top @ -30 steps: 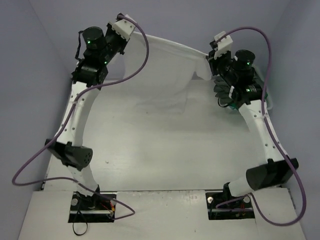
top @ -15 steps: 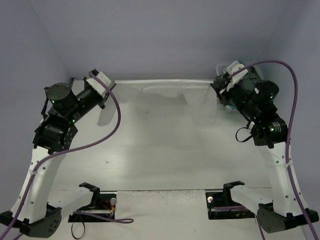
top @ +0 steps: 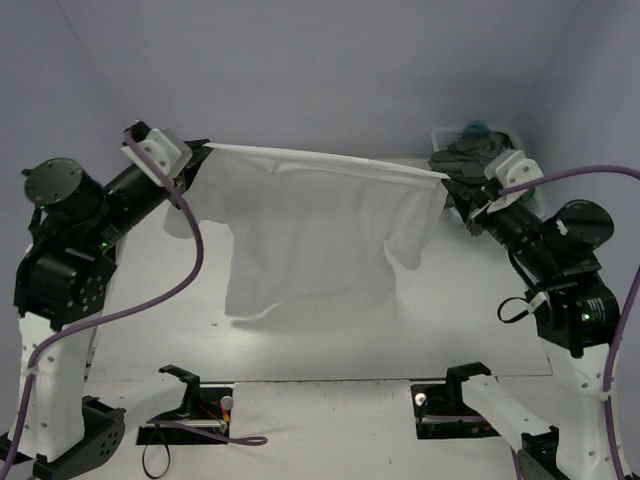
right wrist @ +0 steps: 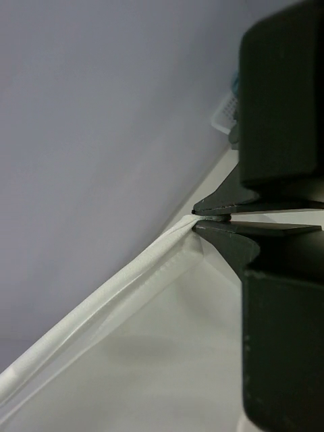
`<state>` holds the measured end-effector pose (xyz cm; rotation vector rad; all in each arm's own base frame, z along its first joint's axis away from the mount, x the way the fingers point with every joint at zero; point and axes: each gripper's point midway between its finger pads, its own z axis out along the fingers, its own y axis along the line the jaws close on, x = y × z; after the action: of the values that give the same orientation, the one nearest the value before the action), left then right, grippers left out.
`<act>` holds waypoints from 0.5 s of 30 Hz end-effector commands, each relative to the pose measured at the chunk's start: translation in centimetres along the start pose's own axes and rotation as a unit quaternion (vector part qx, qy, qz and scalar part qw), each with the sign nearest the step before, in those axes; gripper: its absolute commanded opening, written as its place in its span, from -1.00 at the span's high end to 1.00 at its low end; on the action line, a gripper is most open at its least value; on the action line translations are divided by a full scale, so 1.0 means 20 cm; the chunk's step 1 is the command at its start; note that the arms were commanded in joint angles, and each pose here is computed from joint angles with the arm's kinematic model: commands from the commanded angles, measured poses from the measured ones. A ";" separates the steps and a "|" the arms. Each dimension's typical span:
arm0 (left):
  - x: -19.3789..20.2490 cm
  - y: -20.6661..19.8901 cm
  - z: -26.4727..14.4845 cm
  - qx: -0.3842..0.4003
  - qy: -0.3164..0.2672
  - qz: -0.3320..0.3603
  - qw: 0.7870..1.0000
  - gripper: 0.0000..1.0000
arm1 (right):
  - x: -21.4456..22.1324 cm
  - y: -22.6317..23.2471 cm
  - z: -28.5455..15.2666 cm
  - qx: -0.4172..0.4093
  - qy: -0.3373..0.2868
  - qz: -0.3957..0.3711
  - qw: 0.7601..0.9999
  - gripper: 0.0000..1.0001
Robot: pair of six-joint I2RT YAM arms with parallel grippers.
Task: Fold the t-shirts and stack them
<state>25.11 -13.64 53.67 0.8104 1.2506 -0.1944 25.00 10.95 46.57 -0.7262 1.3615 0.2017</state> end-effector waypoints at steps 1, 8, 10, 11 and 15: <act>-0.30 0.07 -0.15 -0.031 -0.076 0.017 0.997 1.00 | -0.21 -0.09 -0.07 0.036 -0.055 -0.001 0.998 1.00; -0.54 -0.09 -0.44 0.011 -0.161 0.019 0.987 1.00 | -0.47 0.00 -0.33 0.028 -0.118 -0.015 0.992 1.00; -0.56 -0.14 -0.53 0.015 -0.178 0.025 0.984 1.00 | -0.52 0.04 -0.38 0.020 -0.132 -0.019 0.991 1.00; -0.57 -0.15 -0.56 0.016 -0.184 0.024 0.983 1.00 | -0.55 0.06 -0.42 0.021 -0.142 -0.021 0.989 1.00; -0.55 -0.17 -0.64 0.000 -0.178 0.027 0.984 1.00 | -0.58 0.07 -0.48 0.035 -0.149 -0.035 0.988 1.00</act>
<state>10.74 -12.53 58.12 0.8441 0.9754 -0.3616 13.57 10.81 54.89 -0.7183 1.0890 0.2685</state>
